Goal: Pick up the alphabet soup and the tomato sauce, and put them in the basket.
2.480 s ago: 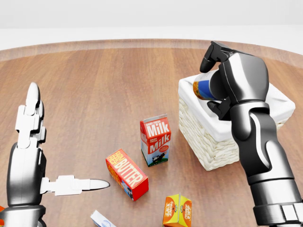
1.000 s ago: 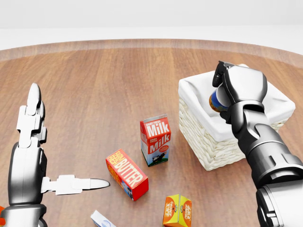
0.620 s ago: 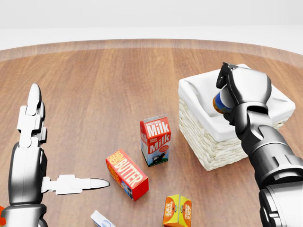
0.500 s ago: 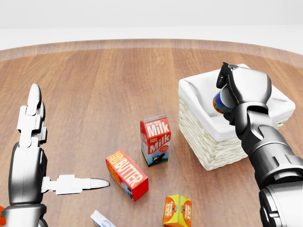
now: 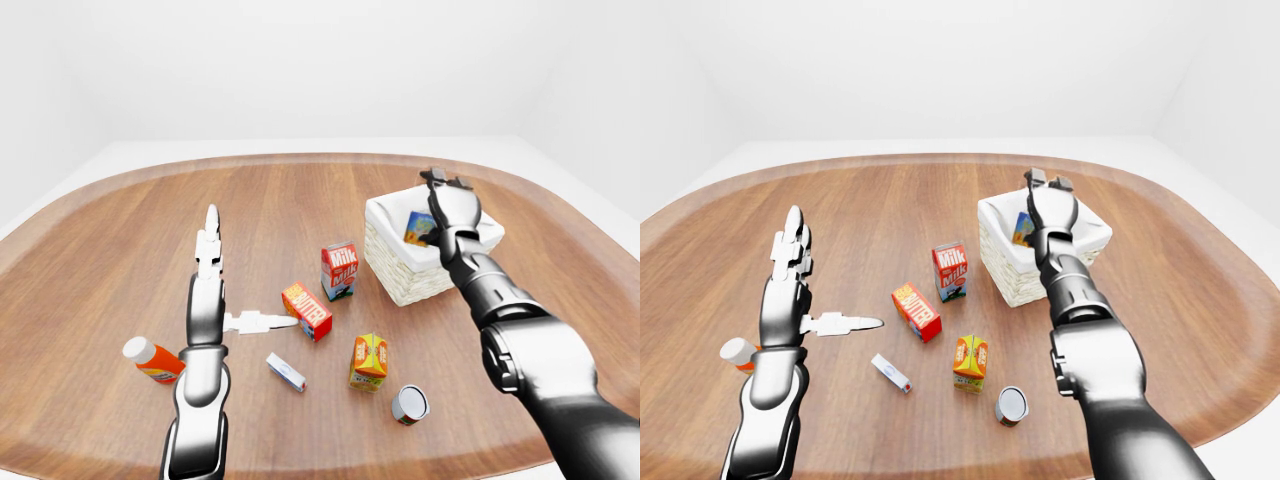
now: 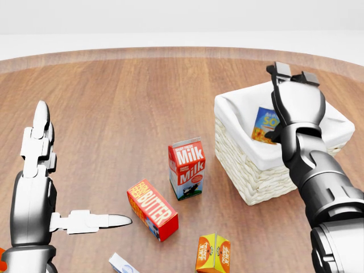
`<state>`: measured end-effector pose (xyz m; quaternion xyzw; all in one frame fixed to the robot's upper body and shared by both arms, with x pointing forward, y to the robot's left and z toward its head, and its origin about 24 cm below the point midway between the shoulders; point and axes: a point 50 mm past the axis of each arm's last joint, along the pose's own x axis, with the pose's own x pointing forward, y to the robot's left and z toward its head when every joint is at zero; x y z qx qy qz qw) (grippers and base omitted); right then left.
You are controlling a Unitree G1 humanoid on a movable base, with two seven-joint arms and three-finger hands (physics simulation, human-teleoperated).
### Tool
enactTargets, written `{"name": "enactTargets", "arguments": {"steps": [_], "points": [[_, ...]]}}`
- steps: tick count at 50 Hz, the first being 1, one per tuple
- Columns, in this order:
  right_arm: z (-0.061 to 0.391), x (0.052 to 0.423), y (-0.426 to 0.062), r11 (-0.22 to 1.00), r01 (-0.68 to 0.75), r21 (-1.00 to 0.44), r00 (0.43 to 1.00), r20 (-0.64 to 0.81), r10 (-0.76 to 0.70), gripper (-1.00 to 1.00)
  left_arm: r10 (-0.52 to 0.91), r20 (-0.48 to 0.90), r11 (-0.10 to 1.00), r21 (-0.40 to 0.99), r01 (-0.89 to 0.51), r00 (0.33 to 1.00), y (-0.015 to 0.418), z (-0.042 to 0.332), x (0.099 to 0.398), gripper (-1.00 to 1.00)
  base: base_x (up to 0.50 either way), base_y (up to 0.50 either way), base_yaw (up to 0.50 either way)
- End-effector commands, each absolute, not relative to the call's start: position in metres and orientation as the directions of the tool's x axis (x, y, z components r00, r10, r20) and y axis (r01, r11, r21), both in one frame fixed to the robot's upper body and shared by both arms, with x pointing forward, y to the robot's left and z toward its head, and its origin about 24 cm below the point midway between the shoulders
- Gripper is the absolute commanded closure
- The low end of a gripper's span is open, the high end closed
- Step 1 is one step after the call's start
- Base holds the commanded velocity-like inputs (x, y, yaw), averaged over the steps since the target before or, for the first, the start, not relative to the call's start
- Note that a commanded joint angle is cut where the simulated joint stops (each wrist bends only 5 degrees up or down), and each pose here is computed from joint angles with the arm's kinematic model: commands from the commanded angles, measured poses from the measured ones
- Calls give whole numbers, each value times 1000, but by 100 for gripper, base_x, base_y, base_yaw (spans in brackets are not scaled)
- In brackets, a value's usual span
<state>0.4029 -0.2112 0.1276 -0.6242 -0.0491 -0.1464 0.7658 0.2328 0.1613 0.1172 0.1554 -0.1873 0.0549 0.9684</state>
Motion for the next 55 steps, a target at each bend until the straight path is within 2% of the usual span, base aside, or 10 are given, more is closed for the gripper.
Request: {"name": "enactTargets", "arguments": {"steps": [1, 16, 31, 41, 48, 55], "points": [[132, 404, -211, 189, 299, -935, 948, 270, -168, -100, 54, 379, 945, 280, -170, 924, 162, 117, 233, -100, 0, 0, 0], [139, 406, -210, 191, 318, -929, 943, 288, -166, -100, 54, 379, 945, 280, -170, 924, 162, 117, 233, -100, 0, 0, 0], [169, 414, -201, 269, 399, -877, 915, 362, -177, -100, 54, 379, 945, 280, -170, 924, 162, 117, 233, -100, 0, 0, 0], [160, 414, -207, 515, 360, -778, 928, 243, -281, -100, 53, 379, 945, 281, -170, 924, 162, 117, 233, -100, 0, 0, 0], [158, 413, -210, 544, 361, -757, 927, 229, -297, -100, 54, 379, 945, 280, -170, 924, 162, 117, 233, -100, 0, 0, 0], [150, 412, -209, 646, 341, -683, 933, 163, -320, -100, 53, 379, 945, 281, -170, 924, 162, 117, 233, -100, 0, 0, 0]]}}
